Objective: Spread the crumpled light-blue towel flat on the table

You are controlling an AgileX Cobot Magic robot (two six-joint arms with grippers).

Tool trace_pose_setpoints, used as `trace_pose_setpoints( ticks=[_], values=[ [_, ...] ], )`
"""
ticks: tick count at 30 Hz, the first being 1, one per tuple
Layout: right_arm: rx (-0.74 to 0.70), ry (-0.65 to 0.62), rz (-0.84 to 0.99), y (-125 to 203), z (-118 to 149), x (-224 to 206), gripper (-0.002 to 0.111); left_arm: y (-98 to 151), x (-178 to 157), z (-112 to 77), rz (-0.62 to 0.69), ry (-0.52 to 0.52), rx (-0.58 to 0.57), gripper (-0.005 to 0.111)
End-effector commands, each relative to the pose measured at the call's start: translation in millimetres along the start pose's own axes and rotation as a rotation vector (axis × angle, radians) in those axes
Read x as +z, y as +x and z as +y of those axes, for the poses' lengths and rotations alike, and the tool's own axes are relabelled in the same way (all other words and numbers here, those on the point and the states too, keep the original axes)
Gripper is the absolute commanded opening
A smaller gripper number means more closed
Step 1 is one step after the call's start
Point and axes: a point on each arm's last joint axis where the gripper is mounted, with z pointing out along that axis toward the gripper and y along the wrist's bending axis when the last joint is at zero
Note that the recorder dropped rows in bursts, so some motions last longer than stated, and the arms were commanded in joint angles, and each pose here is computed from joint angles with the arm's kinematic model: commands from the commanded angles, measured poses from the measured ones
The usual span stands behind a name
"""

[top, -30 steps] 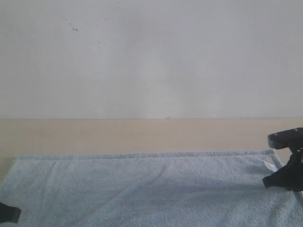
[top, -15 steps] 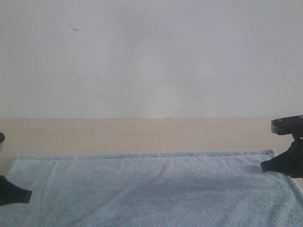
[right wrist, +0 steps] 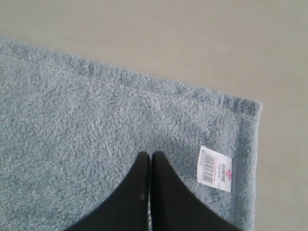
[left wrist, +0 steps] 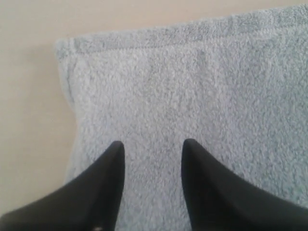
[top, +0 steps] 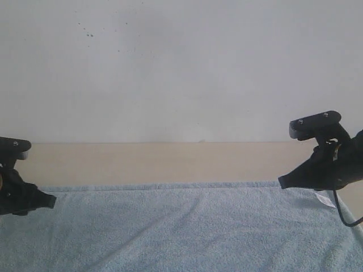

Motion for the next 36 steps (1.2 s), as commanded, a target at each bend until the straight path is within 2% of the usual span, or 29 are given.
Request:
trace_pose_setpoints(
  ticks=[1,11,20,26,32,36],
  values=[
    [-0.010,0.002,-0.041,-7,0,-9,0.000,-7,23,-2.2,0.008,0.010,0.011,0.038],
    [-0.010,0.004,-0.053,-9,0,-12,0.000,1,62,-12.3,0.027,0.075,0.010,0.038],
    [-0.007,0.004,-0.049,-9,0,-12,0.000,1,66,-37.1,0.004,0.139,0.057,0.038],
    [-0.007,0.005,-0.030,-7,-1,-12,0.000,-7,57,-25.1,0.052,0.035,0.057,0.038],
    [-0.007,0.005,-0.030,-7,-1,-12,0.000,-32,34,-5.1,-0.045,0.006,0.018,0.038],
    [-0.003,0.005,-0.023,-7,-1,-12,0.000,-42,32,-2.3,-0.074,0.000,0.030,0.038]
  ],
)
